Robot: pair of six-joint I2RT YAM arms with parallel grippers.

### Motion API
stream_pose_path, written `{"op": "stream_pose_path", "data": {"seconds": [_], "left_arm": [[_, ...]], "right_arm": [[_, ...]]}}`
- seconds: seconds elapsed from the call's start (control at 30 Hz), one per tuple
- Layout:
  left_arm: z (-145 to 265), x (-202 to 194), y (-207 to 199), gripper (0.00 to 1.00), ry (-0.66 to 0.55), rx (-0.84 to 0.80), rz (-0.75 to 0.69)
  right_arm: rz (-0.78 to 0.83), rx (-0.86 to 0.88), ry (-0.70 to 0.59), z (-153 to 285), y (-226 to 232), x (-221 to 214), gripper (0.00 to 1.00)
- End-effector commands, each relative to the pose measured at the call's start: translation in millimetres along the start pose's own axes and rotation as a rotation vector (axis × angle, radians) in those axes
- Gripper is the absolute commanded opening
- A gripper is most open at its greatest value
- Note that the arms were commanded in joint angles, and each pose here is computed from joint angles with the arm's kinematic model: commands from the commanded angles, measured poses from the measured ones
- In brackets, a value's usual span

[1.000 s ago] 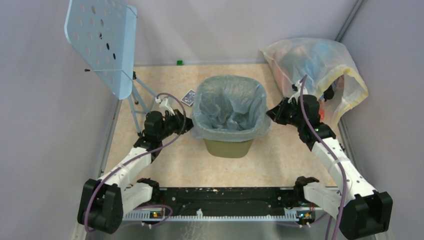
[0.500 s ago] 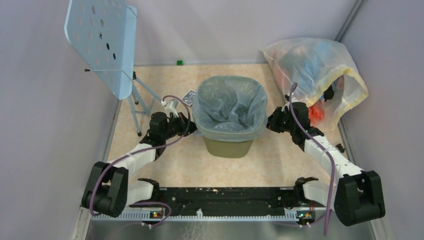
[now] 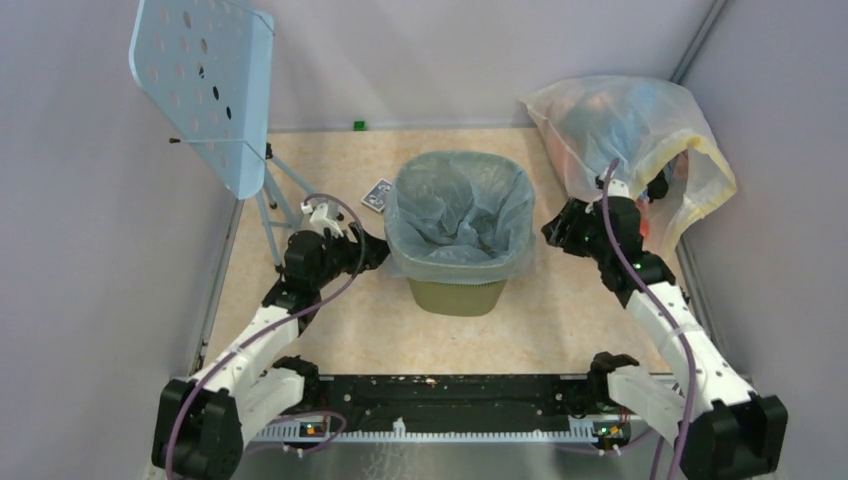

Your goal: Put the trash bags into the trash bin

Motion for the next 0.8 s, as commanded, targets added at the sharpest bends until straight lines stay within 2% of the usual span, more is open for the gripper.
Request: {"op": "stream_pose_path", "data": {"seconds": [0.0,0.1,0.13,0.17,0.2,0.23,0.43,0.57,0.77], "left_arm": [[15,13,5,0.78,-0.035,0.086,-0.033],[25,16,3,0.80,-0.044,0.097,-0.050],[28,18,0,0.80,-0.048,0.091,-0.057],[30,20,-2,0.80,-0.054,0.082,-0.065],[32,22,-5,0.80,-0.063,0.073,-0.074],[34,23,-7,0.80,-0.067,0.063,-0.081],[37,29,-15,0.81,-0.077,0.031,-0.123],[34,23,-17,0.81,-0.060,0.002,-0.118],[30,15,-21,0.80,-0.032,-0.044,-0.109]], "right_arm": [[0.102,-0.035,-0.205,52,14,63,0.53],[0.167,0.003,-0.255,81,32,86,0.51],[0.192,0.036,-0.278,94,44,98,0.41],[0.218,0.066,-0.281,103,54,104,0.25],[0.243,0.099,-0.275,110,64,109,0.04],[0.267,0.137,-0.264,118,76,113,0.00],[0.428,0.214,-0.100,118,141,100,0.00],[0.554,0.236,0.049,102,189,61,0.00],[0.691,0.179,0.224,63,215,10,0.00]]}}
Point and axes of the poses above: each gripper's point midway between its finger pads, its own z axis back along the fingers, its own y axis along the line the jaws close on, x = y × z, the point moved 1 cm from there along z, back along the fingers, and after that the axes turned 6 degrees about -z, right-handed, at the moved point
